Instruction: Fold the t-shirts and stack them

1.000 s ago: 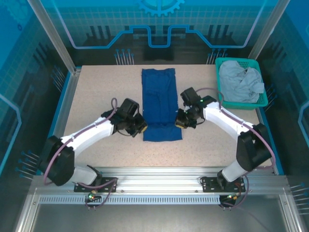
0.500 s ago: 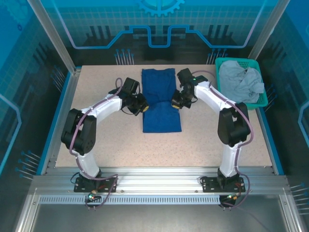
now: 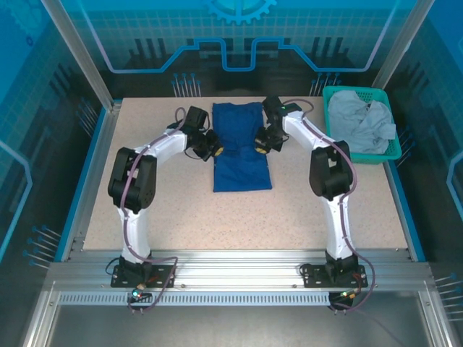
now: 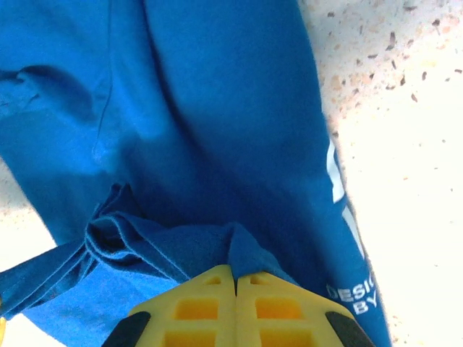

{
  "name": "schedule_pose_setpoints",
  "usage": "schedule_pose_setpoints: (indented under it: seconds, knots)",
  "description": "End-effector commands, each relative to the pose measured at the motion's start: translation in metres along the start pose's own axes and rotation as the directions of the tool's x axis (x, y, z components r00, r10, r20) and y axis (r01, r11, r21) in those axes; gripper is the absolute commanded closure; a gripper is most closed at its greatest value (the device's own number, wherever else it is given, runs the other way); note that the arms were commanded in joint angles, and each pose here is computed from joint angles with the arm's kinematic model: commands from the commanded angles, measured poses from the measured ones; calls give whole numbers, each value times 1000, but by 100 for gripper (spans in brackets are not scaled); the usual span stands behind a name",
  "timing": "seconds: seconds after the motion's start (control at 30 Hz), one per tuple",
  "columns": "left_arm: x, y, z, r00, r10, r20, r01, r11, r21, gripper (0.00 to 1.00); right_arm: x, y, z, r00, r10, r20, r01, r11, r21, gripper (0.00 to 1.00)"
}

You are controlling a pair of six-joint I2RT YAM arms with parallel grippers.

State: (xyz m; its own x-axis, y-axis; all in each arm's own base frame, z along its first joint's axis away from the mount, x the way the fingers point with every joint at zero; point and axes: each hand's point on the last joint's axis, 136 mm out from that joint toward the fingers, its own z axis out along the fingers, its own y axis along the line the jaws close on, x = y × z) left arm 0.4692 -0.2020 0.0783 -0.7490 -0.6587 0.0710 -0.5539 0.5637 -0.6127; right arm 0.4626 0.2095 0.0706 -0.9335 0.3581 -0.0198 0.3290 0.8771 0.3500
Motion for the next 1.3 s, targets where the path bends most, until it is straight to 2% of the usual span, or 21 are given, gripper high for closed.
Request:
schedule_pose_setpoints:
  seconds: [0.0, 0.07, 0.13, 0.23, 0.3, 0.4, 0.53, 0.63, 0.7, 0.83, 0.97, 1.07, 1.27]
  knots:
    - [-8, -6, 1, 1000, 6, -18, -6, 1000, 11, 95, -4, -17, 5, 998, 39, -40, -36, 998, 57, 100]
    - [-14, -8, -4, 1000, 9, -1, -9, 1000, 0, 77, -9, -22, 5, 997, 63, -34, -60, 996, 69, 88]
    - [-19, -11, -10, 1000, 21, 19, -20, 1000, -10, 66, -15, -21, -1, 997, 73, -23, -72, 996, 54, 70]
    - [-20, -15, -30, 996, 52, 67, -50, 998, -22, 63, -22, -10, -19, 999, 29, 20, -29, 1000, 11, 51]
    - [-15, -12, -46, 994, 51, 100, -49, 998, -28, 63, -22, -4, -40, 998, -3, 59, 4, 1000, -14, 46]
    - [11, 1, -64, 993, 49, 104, -45, 998, -34, 61, -7, -10, -55, 997, -17, 72, 18, 1000, -11, 46]
    - [70, 33, -67, 1000, 19, 22, -17, 998, -68, 60, 40, -27, -55, 999, -25, 43, 25, 1000, -11, 48]
    - [114, 70, -56, 996, -68, -63, 61, 993, -106, 58, 76, -46, -47, 1000, -15, 10, 15, 999, -34, 48]
    - [130, 89, -48, 985, -146, -93, 136, 985, -103, 55, 92, -57, -44, 1000, -12, -5, 11, 999, -49, 45]
    - [133, 108, -36, 971, -222, -83, 216, 973, -78, 51, 112, -68, -27, 997, -10, -70, 6, 998, -65, 42]
    - [125, 107, -26, 973, -223, -58, 220, 974, -52, 49, 121, -73, -9, 993, 8, -122, -16, 998, -68, 42]
    - [122, 110, -20, 972, -231, -43, 229, 972, -53, 49, 125, -77, 2, 989, 20, -147, -27, 999, -41, 48]
    - [123, 112, -18, 974, -220, -45, 218, 974, -60, 51, 129, -86, 12, 983, 61, -172, -60, 998, 11, 53]
